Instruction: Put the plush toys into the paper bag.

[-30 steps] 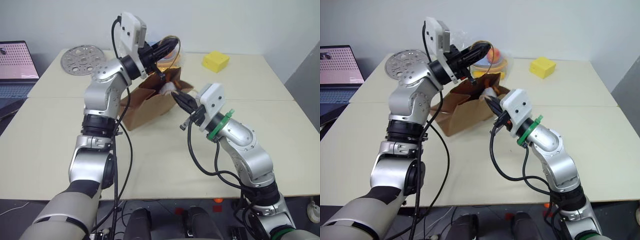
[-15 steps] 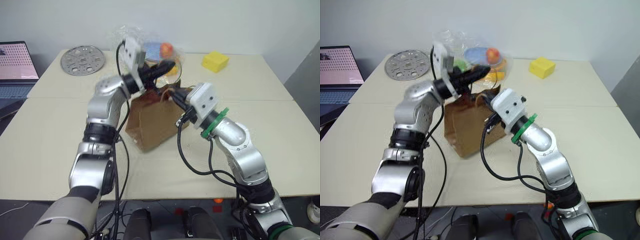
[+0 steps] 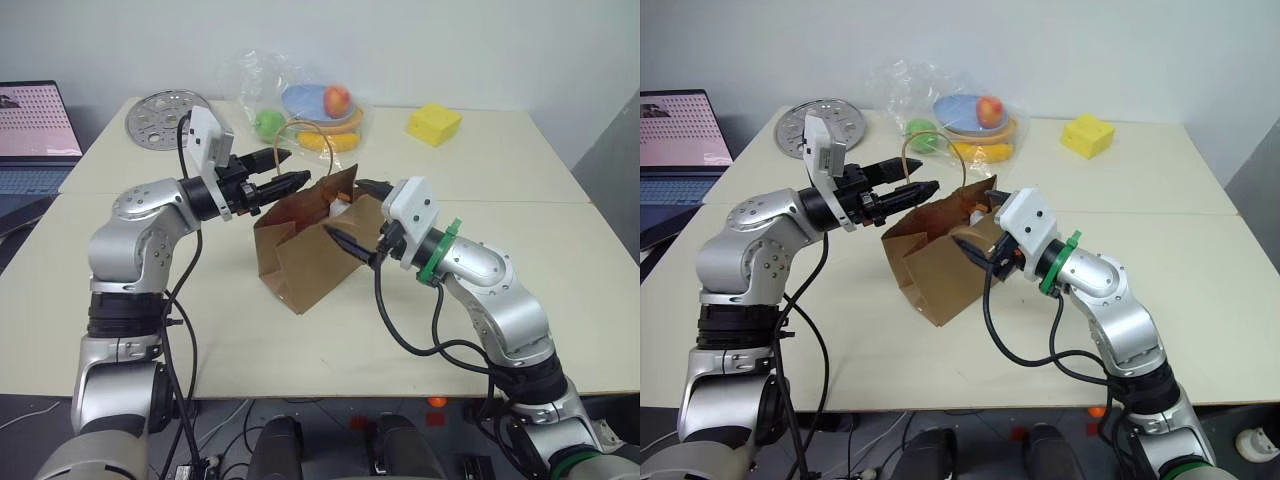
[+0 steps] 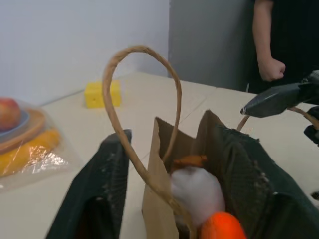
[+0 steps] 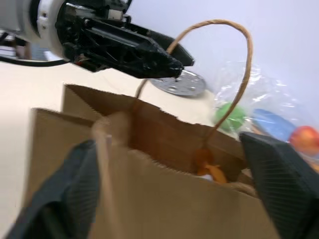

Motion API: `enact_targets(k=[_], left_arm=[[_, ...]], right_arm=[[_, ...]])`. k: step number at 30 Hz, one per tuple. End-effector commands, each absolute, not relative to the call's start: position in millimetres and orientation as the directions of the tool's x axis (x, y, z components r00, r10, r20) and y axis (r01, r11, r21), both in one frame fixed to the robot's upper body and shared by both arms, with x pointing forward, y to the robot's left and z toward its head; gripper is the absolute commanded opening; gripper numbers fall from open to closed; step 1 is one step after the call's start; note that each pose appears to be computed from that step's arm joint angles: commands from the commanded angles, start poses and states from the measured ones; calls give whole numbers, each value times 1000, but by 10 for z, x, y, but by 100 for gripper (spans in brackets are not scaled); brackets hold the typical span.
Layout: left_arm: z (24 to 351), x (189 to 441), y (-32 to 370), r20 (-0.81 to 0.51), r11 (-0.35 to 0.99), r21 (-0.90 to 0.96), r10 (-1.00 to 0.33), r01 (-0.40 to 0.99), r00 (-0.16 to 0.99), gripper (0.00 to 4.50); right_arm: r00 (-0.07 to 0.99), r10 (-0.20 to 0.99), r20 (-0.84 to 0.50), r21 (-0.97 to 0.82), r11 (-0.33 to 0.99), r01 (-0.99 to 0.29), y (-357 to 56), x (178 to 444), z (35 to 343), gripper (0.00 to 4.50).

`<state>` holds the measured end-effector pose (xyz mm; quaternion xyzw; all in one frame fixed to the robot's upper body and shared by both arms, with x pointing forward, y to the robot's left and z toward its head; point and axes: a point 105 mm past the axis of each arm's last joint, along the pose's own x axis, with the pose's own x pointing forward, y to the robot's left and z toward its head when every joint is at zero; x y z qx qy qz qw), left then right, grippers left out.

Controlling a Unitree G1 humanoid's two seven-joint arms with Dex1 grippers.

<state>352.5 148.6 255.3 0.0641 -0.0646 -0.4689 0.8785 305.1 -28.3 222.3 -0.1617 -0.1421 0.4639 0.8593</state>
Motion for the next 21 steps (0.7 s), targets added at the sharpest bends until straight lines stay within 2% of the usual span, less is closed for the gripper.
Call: enact_targets(k=[1, 2, 7, 11, 15, 21], left_arm=[[2721, 3287, 1592, 55, 534, 207, -843, 820, 536, 423], [2727, 3242, 1627, 49, 539, 211, -839, 815, 542, 446], [2664, 3075, 1825, 34, 593, 186, -801, 784, 598, 446], [2553, 2945, 1877, 22, 615, 138, -786, 776, 618, 446], [2272, 2879, 1826, -39, 637, 135, -762, 759, 646, 446], [2044, 2868, 1710, -40, 635, 103, -766, 766, 641, 446]], right_arm=[[416, 902, 113, -449, 420, -789, -326, 2843, 2460, 450], [389, 917, 88, -451, 385, -805, -346, 2801, 2458, 450], [325, 946, 6, -455, 292, -842, -514, 2689, 2522, 450], [348, 937, 43, -399, 335, -854, -641, 2699, 2726, 450], [372, 923, 99, -229, 385, -894, -828, 2668, 2952, 450], [396, 916, 60, -164, 400, -902, -927, 2598, 2969, 450]])
